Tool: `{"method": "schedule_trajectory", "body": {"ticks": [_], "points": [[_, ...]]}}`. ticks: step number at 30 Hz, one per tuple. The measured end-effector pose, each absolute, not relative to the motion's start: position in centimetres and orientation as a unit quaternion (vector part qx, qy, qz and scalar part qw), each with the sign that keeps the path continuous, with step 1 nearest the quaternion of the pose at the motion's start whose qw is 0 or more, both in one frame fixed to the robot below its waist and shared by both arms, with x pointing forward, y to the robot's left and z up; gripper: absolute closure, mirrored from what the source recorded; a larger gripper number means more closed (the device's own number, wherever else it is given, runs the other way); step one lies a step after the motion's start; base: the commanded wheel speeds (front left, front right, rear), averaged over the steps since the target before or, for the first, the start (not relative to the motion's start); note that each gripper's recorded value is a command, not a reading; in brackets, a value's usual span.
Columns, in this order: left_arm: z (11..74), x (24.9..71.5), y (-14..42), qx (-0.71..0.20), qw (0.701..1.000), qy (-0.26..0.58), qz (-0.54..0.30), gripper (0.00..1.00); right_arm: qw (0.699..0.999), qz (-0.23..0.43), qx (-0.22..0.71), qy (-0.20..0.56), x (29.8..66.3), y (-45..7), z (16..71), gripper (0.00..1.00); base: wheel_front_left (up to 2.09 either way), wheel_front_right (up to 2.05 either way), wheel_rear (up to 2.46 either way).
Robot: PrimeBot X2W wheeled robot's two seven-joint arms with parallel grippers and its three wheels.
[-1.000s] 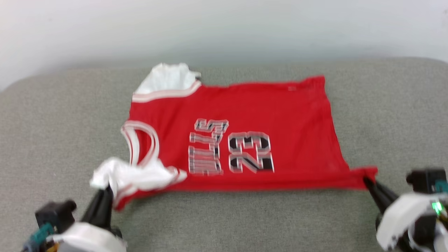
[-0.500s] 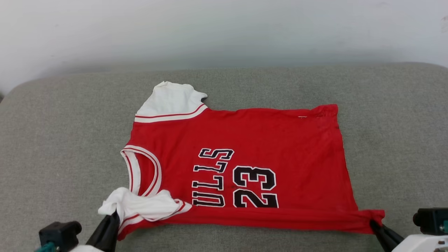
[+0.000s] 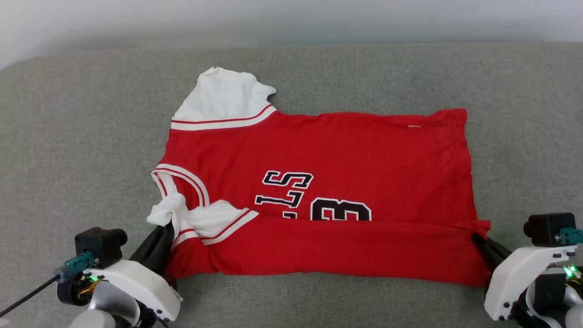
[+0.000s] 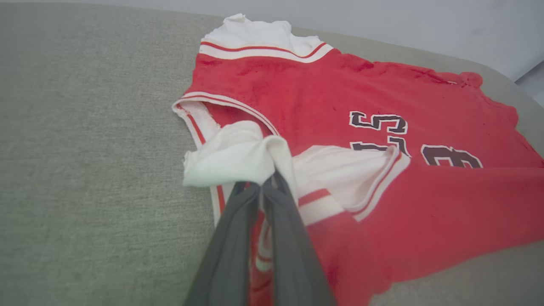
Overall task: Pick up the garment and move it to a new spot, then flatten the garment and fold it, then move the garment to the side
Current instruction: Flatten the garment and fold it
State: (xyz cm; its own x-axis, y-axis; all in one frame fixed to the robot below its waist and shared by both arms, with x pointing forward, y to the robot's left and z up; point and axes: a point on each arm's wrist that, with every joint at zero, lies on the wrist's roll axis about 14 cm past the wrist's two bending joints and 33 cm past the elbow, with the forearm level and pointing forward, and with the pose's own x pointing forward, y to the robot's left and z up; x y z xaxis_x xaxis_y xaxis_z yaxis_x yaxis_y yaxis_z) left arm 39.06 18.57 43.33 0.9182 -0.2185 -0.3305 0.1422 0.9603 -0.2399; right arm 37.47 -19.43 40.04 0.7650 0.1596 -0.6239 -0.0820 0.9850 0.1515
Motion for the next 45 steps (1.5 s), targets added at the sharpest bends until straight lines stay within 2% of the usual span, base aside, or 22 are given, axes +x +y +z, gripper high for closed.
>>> {"method": "schedule_trajectory", "body": {"ticks": [6, 7, 8, 9, 10, 11, 19, 24, 26, 32, 38, 45], "points": [[40.1, 39.8, 18.6, -0.112, 0.965, 0.219, -0.090, 1.00, 0.932, 0.074, 0.058, 0.351, 38.9, -18.6, 37.5, 1.00, 0.00, 0.00, 0.00], [39.6, 39.8, 18.6, -0.115, 0.963, 0.227, -0.089, 0.83, 0.932, 0.077, 0.057, 0.350, 39.2, -18.5, 37.3, 0.98, 0.00, 0.00, 0.00], [39.0, 39.8, 18.6, -0.116, 0.961, 0.233, -0.088, 0.61, 0.931, 0.078, 0.057, 0.352, 39.3, -18.4, 36.9, 0.75, 0.00, 0.00, 0.00], [38.7, 39.8, 18.4, -0.123, 0.959, 0.239, -0.088, 0.38, 0.932, 0.078, 0.056, 0.350, 39.4, -18.4, 36.7, 0.21, 0.00, 0.00, 0.00], [38.5, 39.7, 18.3, -0.128, 0.957, 0.243, -0.088, 0.04, 0.934, 0.080, 0.055, 0.345, 39.5, -18.3, 36.7, 0.00, 0.00, 0.00, 0.00], [38.4, 39.7, 18.3, -0.128, 0.958, 0.242, -0.087, 0.00, 0.934, 0.081, 0.054, 0.344, 39.4, -18.3, 36.5, 0.00, 0.00, 0.00, 0.00], [39.5, 39.4, 19.4, -0.145, 0.962, 0.222, -0.065, 0.00, 0.951, 0.070, 0.069, 0.293, 39.0, -18.7, 37.7, 0.00, 0.00, 0.00, 0.00], [41.5, 39.1, 21.2, -0.129, 0.967, 0.212, -0.055, 0.00, 0.978, 0.058, 0.068, 0.191, 39.2, -19.2, 42.2, 0.00, 0.00, 0.00, 0.00], [43.1, 38.9, 22.3, -0.109, 0.968, 0.219, -0.057, 0.00, 0.991, 0.051, 0.055, 0.107, 39.1, -19.6, 46.3, 0.00, 0.00, 0.00, 0.00], [46.0, 39.3, 22.7, -0.079, 0.966, 0.233, -0.079, 0.00, 0.998, 0.043, 0.044, 0.028, 38.4, -19.6, 50.7, 0.00, 0.00, 0.00, 0.00], [46.6, 38.3, 21.6, -0.067, 0.944, 0.305, -0.109, 0.00, 0.999, 0.037, 0.035, 0.001, 37.4, -19.5, 53.1, 0.00, 0.00, 0.00, 0.00], [43.2, 34.9, 19.5, -0.087, 0.892, 0.425, -0.128, 0.00, 0.999, 0.028, 0.029, -0.018, 36.3, -19.8, 54.7, 0.00, 0.00, 0.00, 0.00]]}}
